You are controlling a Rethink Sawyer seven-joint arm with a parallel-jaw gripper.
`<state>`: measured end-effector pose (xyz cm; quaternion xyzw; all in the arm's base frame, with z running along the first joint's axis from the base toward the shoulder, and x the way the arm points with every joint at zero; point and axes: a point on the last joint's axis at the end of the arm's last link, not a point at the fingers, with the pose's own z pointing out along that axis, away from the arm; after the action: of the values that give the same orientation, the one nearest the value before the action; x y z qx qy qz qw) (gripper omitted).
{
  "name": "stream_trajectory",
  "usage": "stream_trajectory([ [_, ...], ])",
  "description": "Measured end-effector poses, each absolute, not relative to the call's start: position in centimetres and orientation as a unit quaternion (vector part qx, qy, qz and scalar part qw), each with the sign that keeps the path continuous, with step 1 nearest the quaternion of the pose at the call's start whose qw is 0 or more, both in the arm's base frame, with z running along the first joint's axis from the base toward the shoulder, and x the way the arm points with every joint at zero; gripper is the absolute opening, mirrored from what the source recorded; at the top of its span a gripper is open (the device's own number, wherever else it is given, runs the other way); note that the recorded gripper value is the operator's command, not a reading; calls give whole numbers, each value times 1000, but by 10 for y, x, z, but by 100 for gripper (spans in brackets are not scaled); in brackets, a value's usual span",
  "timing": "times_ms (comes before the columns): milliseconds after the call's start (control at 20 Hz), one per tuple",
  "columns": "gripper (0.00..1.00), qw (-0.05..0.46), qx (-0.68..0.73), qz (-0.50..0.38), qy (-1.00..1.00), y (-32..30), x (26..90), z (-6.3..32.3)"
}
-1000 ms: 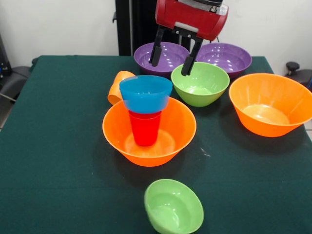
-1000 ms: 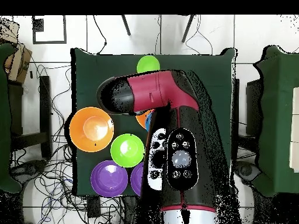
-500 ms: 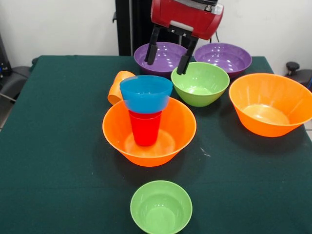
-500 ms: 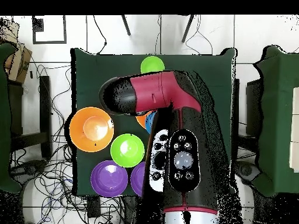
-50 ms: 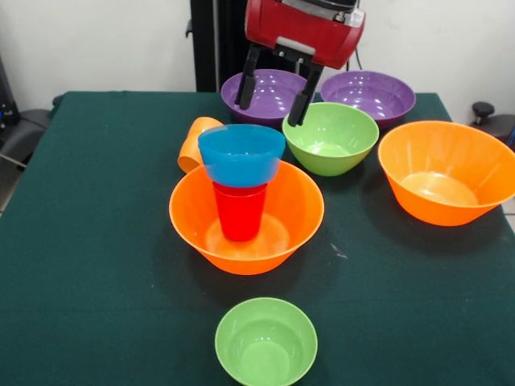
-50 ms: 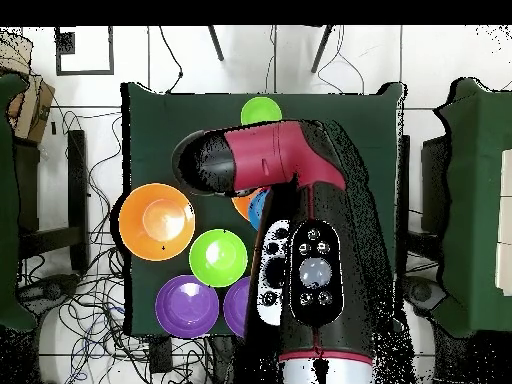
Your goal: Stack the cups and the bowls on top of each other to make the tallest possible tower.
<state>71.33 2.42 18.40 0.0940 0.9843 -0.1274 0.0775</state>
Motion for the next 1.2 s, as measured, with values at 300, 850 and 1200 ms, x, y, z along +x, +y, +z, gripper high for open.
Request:
stream_trajectory([
  [300, 100, 75, 95, -126, 985, 23, 721, 172],
  [850, 100, 78, 97, -121, 985, 19, 735, 148],
  [1200, 100, 81, 100, -114, 985, 20, 737, 146],
])
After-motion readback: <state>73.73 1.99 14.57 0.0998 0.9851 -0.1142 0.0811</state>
